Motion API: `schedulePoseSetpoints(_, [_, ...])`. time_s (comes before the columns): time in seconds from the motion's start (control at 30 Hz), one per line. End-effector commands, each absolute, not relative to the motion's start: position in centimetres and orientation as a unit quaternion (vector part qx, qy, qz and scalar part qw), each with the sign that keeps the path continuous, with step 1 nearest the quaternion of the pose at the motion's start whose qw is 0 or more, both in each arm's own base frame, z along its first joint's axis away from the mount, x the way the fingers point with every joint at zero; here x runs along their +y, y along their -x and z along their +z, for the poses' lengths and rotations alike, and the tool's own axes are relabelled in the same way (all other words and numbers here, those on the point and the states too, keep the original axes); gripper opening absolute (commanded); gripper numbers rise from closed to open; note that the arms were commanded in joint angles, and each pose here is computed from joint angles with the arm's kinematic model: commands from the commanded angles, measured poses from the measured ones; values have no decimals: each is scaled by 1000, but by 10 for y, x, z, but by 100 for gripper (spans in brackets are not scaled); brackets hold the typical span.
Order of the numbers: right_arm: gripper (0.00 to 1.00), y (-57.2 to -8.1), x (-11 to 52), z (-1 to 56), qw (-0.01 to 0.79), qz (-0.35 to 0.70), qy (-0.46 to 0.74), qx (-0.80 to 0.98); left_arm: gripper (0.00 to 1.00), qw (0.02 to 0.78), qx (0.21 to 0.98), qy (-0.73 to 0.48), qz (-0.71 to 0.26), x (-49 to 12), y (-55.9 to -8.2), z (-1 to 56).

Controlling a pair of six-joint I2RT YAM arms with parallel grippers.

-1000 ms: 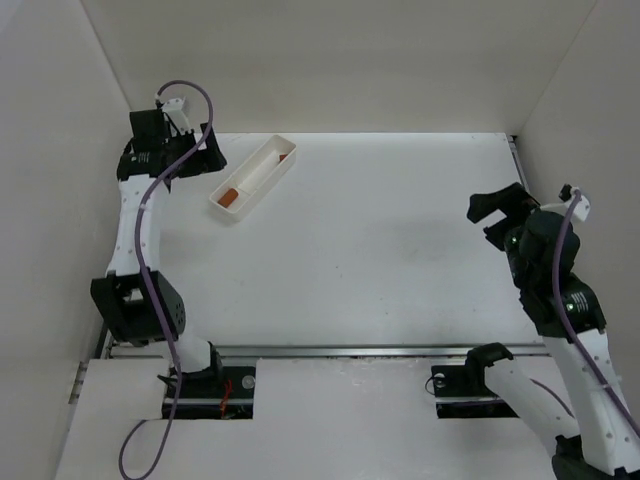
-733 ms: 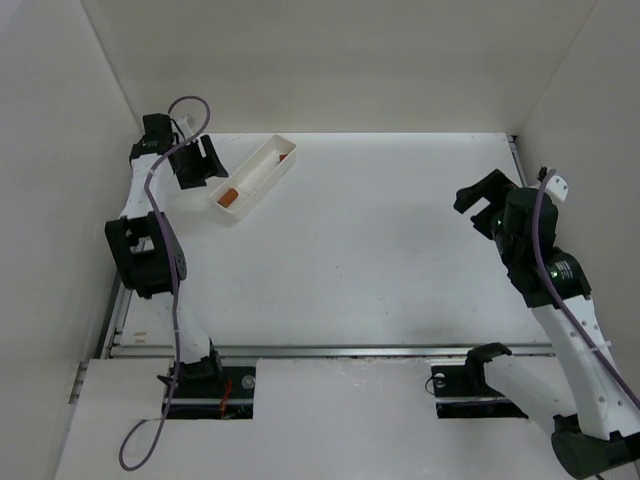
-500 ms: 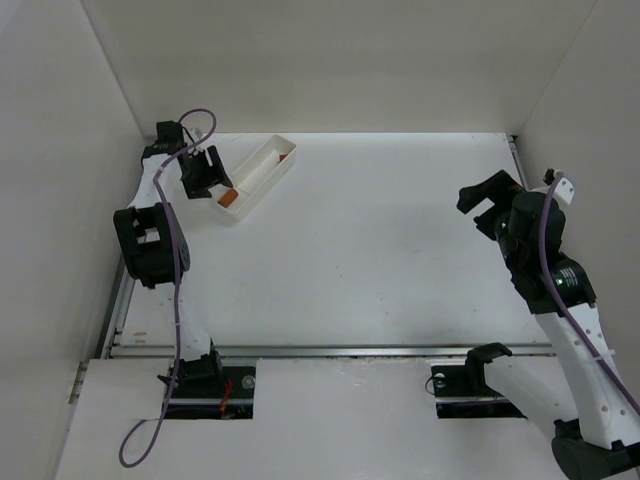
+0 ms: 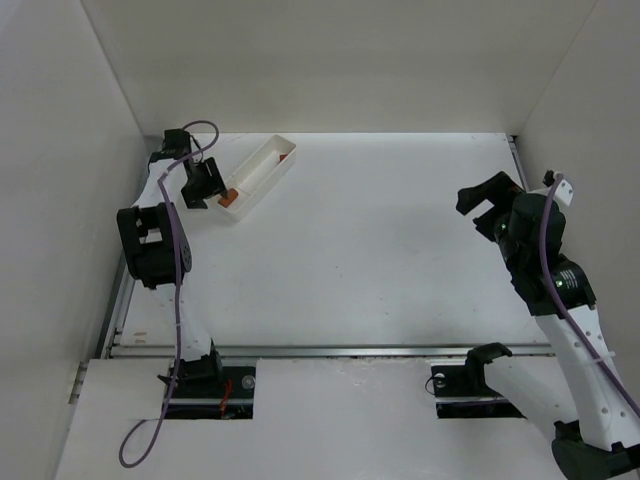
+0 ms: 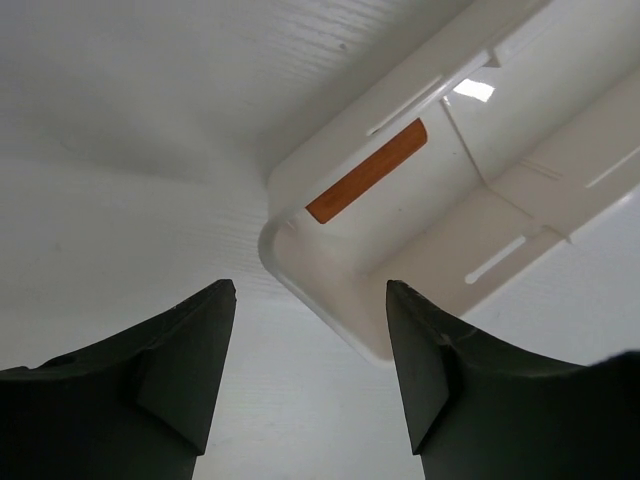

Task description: Build the wood block tower

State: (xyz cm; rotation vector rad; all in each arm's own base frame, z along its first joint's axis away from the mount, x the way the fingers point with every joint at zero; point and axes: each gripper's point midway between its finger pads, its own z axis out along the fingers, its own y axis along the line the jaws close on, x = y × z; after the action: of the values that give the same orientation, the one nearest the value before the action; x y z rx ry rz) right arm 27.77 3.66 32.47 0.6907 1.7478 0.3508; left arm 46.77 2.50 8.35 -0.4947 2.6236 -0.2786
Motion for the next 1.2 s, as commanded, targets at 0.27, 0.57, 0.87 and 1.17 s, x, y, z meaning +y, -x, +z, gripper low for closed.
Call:
schedulePoseSetpoints(0.27, [100, -279, 35, 334, 593, 161, -303, 728, 60, 216, 957, 174, -85, 19, -463, 78])
schedulePoseSetpoints(0.57, [100, -273, 32, 333, 598, 160, -305, 724, 33, 208, 960, 182, -53, 31, -474, 61])
schedulePoseSetpoints(0.87, [100, -271, 31, 335, 600, 162, -305, 721, 0, 193, 962, 185, -47, 32, -470, 48])
schedulePoseSetpoints(1.17, [100, -290, 116, 323, 551, 290, -127, 772, 0, 257, 958, 122, -36, 31, -487, 93])
